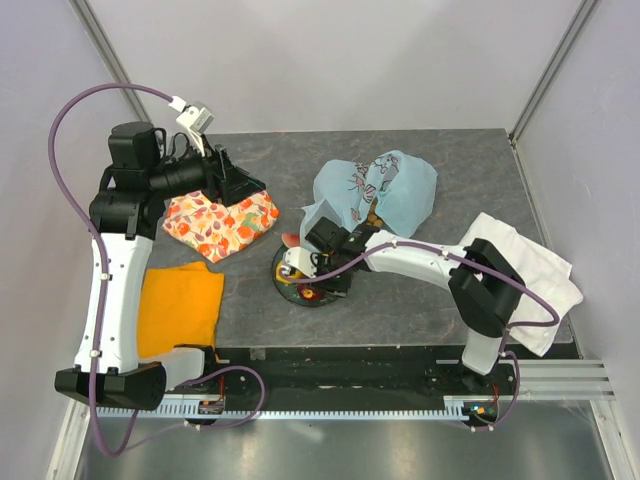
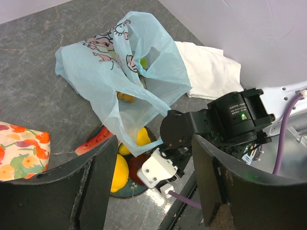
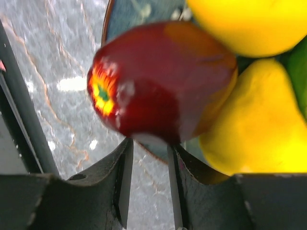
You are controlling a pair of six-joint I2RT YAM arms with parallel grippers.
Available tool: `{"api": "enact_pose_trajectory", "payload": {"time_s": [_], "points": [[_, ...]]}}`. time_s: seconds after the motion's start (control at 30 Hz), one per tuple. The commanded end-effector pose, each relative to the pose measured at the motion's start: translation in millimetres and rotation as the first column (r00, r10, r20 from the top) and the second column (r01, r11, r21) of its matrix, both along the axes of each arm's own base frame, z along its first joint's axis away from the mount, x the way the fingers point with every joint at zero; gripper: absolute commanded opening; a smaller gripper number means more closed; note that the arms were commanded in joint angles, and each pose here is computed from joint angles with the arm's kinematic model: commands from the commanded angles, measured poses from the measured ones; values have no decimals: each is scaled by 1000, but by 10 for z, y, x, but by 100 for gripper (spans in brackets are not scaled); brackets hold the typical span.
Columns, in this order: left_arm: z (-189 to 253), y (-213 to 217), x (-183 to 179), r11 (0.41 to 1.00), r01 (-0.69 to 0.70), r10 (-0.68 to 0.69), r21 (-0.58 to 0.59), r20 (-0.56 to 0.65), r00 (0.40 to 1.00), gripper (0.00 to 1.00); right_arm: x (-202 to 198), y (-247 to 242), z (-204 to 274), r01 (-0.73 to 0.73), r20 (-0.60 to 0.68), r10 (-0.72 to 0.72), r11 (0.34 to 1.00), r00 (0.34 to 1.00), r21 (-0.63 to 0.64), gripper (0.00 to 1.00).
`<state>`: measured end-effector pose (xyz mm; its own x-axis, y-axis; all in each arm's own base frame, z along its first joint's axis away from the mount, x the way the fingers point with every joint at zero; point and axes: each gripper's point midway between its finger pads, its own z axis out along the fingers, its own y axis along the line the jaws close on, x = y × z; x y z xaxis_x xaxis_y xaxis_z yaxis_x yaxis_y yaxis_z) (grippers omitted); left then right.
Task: Take the fake fruits out of the plastic bag
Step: Adjust the fake fruit on the plate.
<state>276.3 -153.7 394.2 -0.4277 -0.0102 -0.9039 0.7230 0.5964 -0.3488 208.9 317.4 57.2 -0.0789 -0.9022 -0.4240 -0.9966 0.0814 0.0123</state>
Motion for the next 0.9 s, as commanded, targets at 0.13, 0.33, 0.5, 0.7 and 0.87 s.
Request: {"api": "enact_pose_trajectory", "payload": {"time_s": [0.13,0.33,0.5,0.7,0.87], "points": [[63,8,8,1000,5,-4,-31,10,1000,70,75,433,182,-29,6,29,993,1000,114,41],[59,3,29,999,8,-8,-35,3,1000,70,80,565,144,-24,-6,24,993,1000,120,42],[48,4,39,999,8,-9,-37,-3,1000,70,103,537,117,-14,7,14,995,1000,101,42],[49,-4,61,999,8,-8,-42,-9,1000,70,112,396,336,19,34,-21,997,999,74,47],[80,28,125,999,-24,24,-33,0,1000,72,87,11,862,-5,121,3,1000,993,12,76]]}}
